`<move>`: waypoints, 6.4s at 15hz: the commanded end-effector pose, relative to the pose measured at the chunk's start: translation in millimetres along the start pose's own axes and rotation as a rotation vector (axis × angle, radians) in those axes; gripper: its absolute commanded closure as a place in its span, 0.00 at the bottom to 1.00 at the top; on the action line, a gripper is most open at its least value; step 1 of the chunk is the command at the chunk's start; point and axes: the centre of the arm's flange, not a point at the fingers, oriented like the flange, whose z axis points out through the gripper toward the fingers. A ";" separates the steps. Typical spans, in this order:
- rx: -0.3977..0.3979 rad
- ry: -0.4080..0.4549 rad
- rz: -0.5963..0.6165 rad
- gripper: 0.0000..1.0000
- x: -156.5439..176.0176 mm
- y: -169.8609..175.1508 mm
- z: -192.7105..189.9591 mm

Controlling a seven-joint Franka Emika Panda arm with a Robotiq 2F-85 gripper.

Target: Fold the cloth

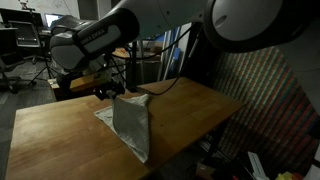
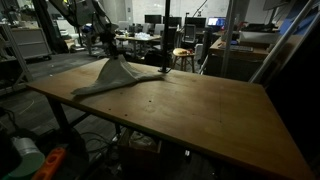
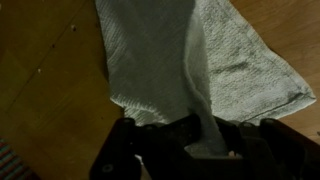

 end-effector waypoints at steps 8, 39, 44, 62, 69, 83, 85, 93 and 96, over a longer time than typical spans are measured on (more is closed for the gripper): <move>0.049 0.015 0.044 0.48 34.8 -45.1 -22.0; 0.133 -0.488 -0.421 0.00 -109.5 208.8 47.6; 0.296 -0.580 -0.312 0.00 -139.5 220.3 65.6; 0.526 -0.484 -0.365 0.00 -181.4 181.6 69.1; 0.568 -0.401 -0.398 0.00 -162.0 151.0 102.6; 0.524 -0.345 -0.344 1.00 -125.2 165.7 110.8; 0.468 -0.350 -0.336 0.97 -125.4 167.4 100.2; 0.281 -0.442 -0.377 0.97 -131.9 173.1 44.8; 0.254 -0.455 -0.391 0.97 -134.0 175.9 24.8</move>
